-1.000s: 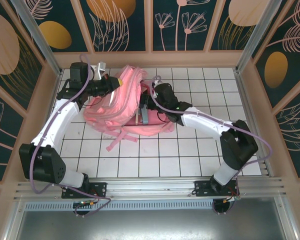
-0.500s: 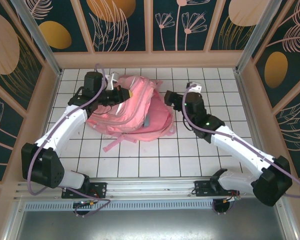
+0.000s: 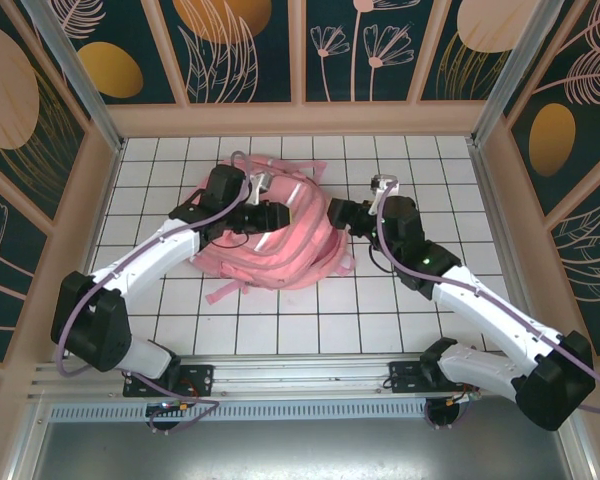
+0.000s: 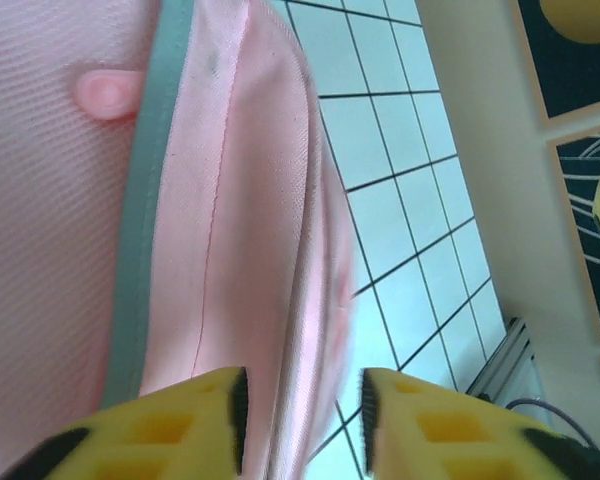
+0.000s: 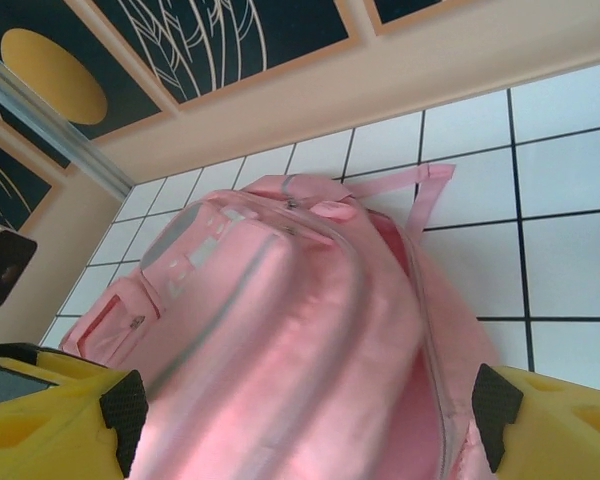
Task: Pack the student bag
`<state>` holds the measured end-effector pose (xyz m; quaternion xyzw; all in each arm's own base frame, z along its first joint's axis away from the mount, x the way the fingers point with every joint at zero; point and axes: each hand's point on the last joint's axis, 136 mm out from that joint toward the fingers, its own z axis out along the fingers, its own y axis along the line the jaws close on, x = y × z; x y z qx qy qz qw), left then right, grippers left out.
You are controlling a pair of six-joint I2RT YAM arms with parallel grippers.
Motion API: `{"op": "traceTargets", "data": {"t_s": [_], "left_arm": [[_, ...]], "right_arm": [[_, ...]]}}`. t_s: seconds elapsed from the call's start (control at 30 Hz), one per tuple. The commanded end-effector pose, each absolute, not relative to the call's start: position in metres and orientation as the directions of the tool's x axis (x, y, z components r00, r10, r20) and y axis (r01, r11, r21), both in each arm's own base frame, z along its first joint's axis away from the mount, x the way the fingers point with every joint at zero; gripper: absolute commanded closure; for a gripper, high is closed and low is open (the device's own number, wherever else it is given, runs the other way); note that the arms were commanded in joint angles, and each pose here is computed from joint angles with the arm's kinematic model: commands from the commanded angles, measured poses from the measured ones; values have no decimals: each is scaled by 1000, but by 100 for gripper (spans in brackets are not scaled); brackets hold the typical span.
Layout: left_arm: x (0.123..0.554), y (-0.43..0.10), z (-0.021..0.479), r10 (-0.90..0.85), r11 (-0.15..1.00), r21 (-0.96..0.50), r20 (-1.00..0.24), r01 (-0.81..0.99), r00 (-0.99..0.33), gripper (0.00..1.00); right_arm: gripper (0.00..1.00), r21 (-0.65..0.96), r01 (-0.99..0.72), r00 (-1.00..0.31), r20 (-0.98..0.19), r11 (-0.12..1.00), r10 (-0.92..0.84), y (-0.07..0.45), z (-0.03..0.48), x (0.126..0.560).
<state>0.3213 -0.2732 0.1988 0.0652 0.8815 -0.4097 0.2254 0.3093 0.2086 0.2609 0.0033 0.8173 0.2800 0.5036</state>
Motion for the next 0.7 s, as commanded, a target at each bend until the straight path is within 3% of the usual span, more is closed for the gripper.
{"op": "traceTargets", "data": {"t_s": [0.0, 0.13, 0.27, 0.43, 0.53, 0.67], "left_arm": [[326, -250, 224, -126, 716, -628, -547, 306, -828, 52], [328, -202, 243, -304, 771, -616, -578, 161, -757, 38], [317, -140, 226, -497, 755, -654, -520, -50, -695, 34], [289, -81, 177, -671, 707, -631, -457, -318, -585, 35], [278, -47, 141, -757, 647, -577, -407, -498, -511, 44], [277, -33, 113, -818, 573, -572, -352, -587, -455, 52]], "right_arm": [[12, 451, -259, -544, -799, 854, 257, 208, 243, 312], [15, 530, -227, -667, -696, 817, 266, 209, 216, 325], [18, 572, -156, -748, -601, 805, 282, 203, 189, 340], [22, 600, -89, -781, -537, 795, 318, 195, 164, 354], [24, 615, -55, -784, -515, 786, 348, 187, 154, 361], [29, 618, -32, -809, -478, 786, 342, 188, 138, 367]]}}
